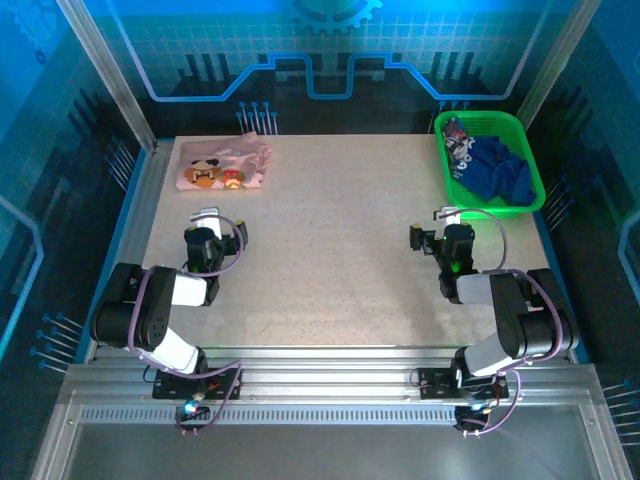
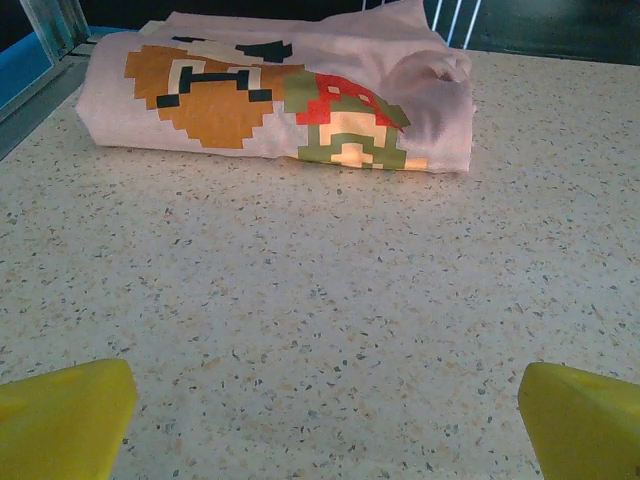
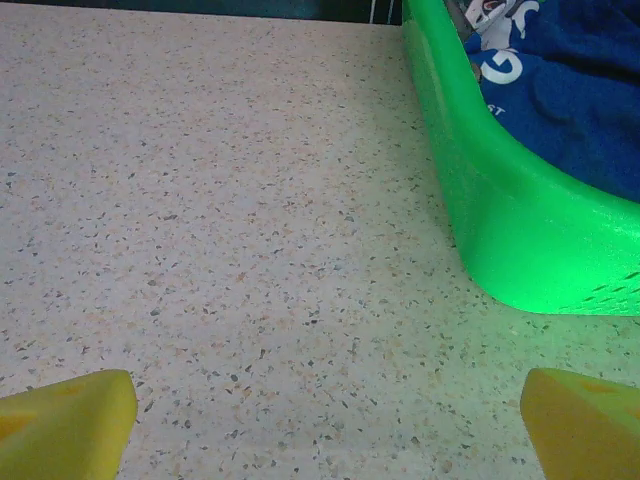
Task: Fold and stack the t-shirts
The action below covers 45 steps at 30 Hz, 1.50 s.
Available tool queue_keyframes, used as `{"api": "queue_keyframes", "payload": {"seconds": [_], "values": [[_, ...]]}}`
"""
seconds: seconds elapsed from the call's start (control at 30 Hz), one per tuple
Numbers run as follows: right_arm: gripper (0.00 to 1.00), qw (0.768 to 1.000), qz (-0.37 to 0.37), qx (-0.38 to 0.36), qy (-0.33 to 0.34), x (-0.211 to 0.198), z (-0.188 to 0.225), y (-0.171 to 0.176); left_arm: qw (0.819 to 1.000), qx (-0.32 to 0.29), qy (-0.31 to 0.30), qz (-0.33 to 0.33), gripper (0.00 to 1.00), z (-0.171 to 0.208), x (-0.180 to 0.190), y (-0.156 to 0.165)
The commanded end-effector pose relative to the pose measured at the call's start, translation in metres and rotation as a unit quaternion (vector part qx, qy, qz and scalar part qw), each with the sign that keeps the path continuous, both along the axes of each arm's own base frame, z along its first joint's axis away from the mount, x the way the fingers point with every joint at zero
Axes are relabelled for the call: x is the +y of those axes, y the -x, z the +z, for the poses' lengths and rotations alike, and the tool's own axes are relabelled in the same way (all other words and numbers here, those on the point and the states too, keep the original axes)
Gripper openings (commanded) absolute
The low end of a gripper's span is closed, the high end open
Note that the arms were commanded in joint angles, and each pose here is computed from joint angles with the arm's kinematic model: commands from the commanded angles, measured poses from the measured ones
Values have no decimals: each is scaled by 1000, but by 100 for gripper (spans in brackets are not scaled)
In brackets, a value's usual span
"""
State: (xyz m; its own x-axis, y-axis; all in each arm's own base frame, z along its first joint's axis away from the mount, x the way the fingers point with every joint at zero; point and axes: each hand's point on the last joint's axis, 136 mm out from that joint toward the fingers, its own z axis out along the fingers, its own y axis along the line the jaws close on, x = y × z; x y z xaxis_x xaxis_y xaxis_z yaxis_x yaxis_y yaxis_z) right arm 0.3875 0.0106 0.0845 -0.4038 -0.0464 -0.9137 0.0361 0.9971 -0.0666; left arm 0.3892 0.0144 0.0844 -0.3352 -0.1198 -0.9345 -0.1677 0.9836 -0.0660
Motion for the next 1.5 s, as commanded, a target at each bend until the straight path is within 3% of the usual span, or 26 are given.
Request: {"api": "queue_keyframes", "payload": {"seconds": [0.0,1.0,1.13,1.3,1.47], "values": [[100,1000,1,-18,4,-3,12,-7,1000,-20,-5,-5,99,12,1,-5],[100,1000,4,-20,6,-2,16,-8,1000,-22,-6,-7,99,15,1,-6],[100,999,28,43,-7,15,63,0,1000,14,-11,-13,99,59,-6,-6],[100,989,77,107,-66,52,127,46,997,19,69,-29,99,139,-25,6],[100,980,52,141,-132,48,199,56,979,74,183,-41,99,189,-50,10]]}}
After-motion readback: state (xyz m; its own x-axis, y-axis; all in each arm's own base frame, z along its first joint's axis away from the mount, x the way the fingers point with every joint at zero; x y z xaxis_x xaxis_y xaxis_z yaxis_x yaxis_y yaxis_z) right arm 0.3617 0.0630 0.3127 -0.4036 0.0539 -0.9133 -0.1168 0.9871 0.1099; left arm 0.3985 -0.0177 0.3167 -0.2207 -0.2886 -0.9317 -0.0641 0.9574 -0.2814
